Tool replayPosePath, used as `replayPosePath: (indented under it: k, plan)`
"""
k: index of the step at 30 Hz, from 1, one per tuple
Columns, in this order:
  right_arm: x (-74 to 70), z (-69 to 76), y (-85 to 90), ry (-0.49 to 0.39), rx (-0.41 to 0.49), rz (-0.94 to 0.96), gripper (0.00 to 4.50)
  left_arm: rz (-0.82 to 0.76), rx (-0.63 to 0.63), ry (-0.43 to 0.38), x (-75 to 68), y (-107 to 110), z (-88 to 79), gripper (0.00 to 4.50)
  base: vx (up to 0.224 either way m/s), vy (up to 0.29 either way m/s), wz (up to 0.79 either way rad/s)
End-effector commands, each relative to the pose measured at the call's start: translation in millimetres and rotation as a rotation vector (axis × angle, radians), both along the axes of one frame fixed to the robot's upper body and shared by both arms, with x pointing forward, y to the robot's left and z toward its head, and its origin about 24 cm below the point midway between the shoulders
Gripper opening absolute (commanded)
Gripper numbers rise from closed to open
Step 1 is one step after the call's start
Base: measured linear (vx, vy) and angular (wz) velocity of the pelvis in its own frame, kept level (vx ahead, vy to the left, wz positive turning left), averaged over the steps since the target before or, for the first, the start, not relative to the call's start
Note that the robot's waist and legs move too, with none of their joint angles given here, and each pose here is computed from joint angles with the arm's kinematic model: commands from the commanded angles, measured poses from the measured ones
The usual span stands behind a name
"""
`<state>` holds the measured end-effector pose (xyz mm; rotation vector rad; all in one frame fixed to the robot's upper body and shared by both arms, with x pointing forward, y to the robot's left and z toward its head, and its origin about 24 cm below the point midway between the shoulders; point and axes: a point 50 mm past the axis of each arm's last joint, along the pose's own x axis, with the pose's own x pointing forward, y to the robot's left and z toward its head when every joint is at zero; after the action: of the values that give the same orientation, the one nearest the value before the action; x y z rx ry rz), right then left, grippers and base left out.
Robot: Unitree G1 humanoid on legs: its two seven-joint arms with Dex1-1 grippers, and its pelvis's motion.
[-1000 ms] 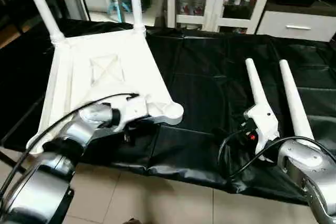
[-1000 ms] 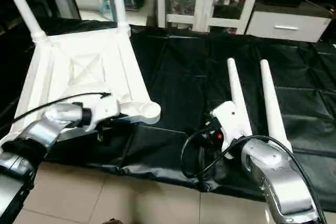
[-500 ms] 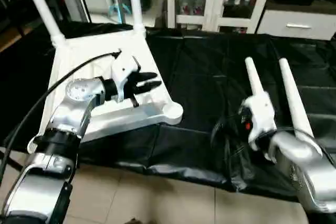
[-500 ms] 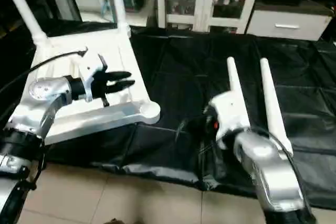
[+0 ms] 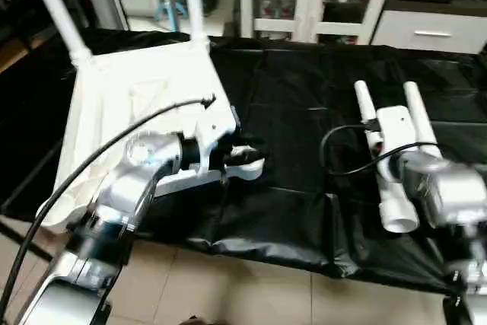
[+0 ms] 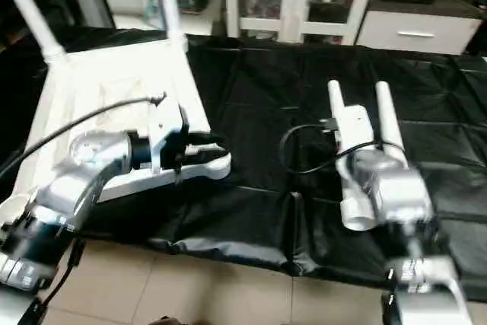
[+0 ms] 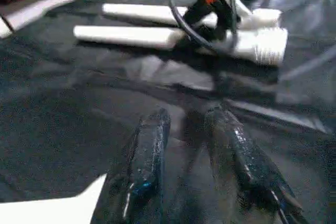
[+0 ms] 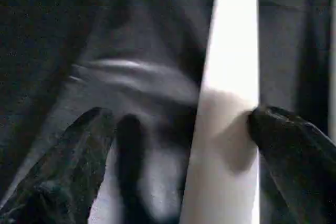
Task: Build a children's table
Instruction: Pick table leg
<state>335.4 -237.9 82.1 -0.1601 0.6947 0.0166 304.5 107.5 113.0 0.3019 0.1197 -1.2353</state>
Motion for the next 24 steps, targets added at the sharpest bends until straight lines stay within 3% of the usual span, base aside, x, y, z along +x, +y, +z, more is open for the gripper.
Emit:
replayPosePath:
  k: [1,6,14,24]
  plan:
    - [0.1,-4.6,-3.0,0.063,-0.001,-0.034,4.42,-0.045,0.012,-0.011,-5.7,-3.1,6.6,1.40,0.000,0.000,0.00]
    - [-1.7,-11.9,-4.5,0.138,0.020,-0.047,4.42,-0.063,0.026,-0.015,-9.7,-3.9,8.7,1.40,0.000,0.000,0.00]
    - [-3.3,-20.2,-5.6,0.176,0.067,-0.072,4.27,-0.058,0.044,-0.014,-13.4,-2.4,12.2,1.40,0.000,0.000,0.00]
    - [-1.6,-20.0,-10.5,0.179,0.050,-0.077,3.38,-0.034,0.046,0.001,-15.9,0.1,14.8,1.40,0.000,0.000,0.00]
